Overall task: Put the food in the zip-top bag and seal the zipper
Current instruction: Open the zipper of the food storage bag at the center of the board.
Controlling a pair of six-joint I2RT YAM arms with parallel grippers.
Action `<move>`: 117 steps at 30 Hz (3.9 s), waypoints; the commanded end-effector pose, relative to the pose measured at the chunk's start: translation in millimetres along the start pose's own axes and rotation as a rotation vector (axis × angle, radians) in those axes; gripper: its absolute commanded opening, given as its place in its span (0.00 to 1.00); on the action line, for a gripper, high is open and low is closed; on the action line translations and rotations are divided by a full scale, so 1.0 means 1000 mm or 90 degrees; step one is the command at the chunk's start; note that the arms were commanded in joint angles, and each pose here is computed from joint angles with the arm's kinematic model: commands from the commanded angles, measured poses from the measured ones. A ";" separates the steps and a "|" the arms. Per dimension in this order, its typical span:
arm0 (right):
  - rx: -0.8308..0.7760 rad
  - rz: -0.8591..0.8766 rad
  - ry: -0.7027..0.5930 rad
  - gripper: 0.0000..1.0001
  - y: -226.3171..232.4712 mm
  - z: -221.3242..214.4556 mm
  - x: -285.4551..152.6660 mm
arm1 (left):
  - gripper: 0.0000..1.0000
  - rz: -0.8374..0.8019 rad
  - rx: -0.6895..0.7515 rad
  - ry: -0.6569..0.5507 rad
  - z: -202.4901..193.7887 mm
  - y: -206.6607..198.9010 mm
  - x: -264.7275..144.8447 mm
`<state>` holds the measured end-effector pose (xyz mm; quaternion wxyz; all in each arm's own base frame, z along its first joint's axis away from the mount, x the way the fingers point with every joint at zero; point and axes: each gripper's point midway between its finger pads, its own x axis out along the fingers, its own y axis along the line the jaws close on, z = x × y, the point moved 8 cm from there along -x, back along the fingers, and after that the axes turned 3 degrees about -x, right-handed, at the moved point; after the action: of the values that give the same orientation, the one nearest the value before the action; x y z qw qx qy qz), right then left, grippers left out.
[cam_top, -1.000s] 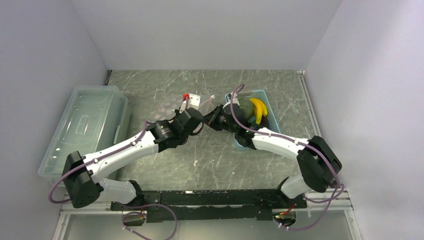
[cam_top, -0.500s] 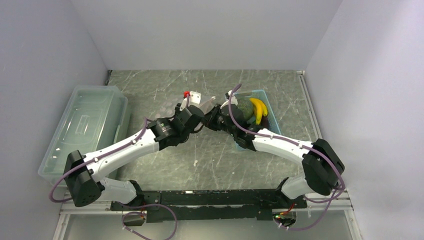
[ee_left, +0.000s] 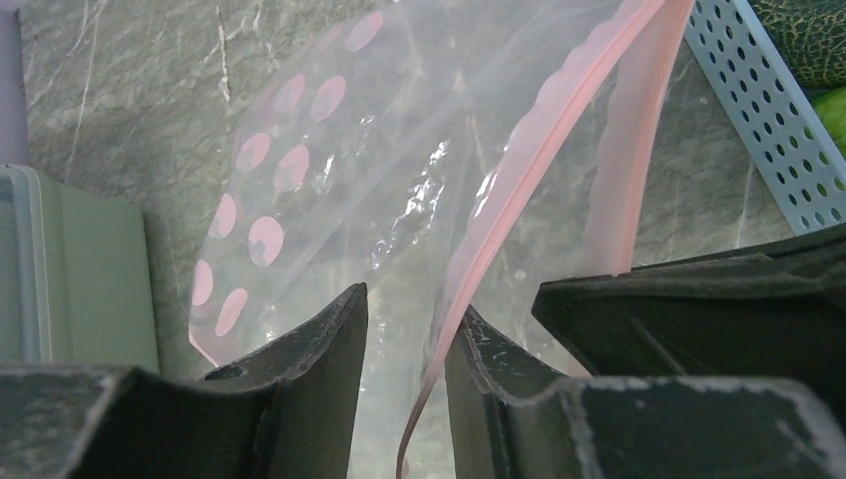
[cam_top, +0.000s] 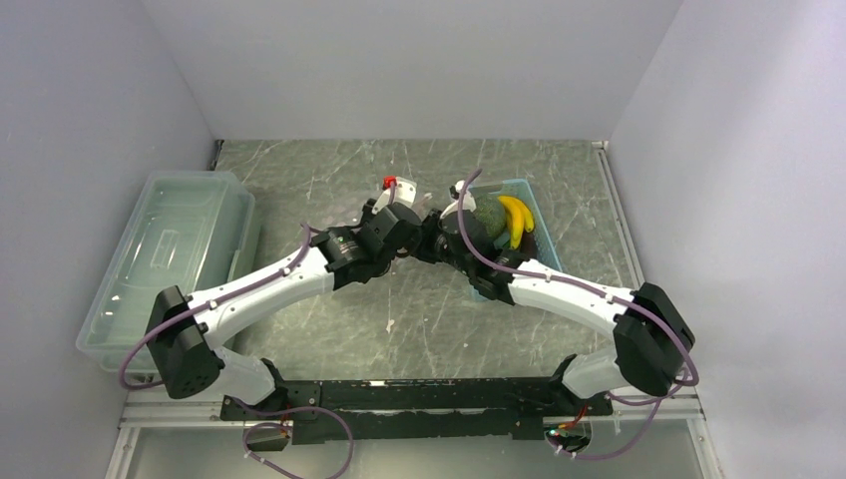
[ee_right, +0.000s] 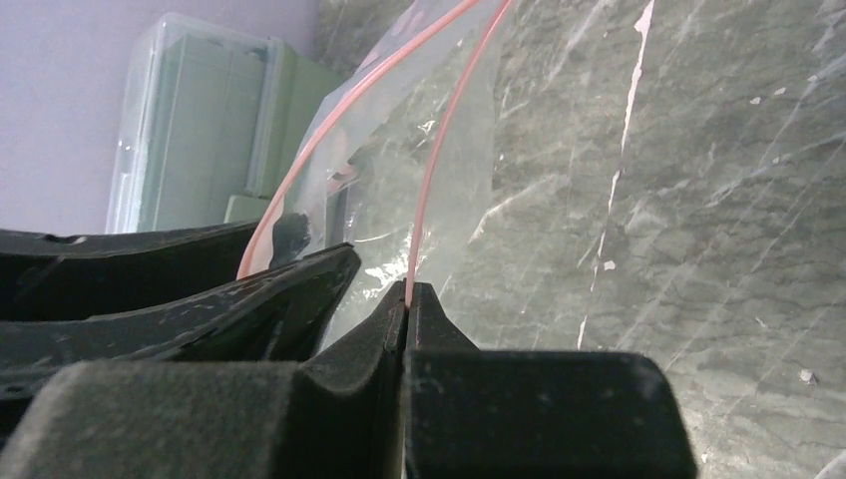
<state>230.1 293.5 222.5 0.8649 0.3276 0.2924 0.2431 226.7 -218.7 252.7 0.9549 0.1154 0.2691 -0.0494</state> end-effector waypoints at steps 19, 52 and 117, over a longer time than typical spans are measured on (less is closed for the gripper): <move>-0.035 0.017 -0.042 0.00 0.018 0.017 -0.014 | 0.02 0.054 0.016 -0.043 0.032 0.006 -0.003; -0.100 -0.159 0.090 0.00 -0.054 -0.037 0.000 | 0.00 0.182 0.134 -0.046 0.055 0.043 -0.033; -0.255 -0.205 -0.067 0.52 -0.031 0.062 -0.099 | 0.00 0.144 0.175 -0.016 0.030 0.033 -0.033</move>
<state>198.0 208.8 247.8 0.9321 0.1382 0.2803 0.1828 224.6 -198.8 289.2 0.9244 0.2869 0.2509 0.0129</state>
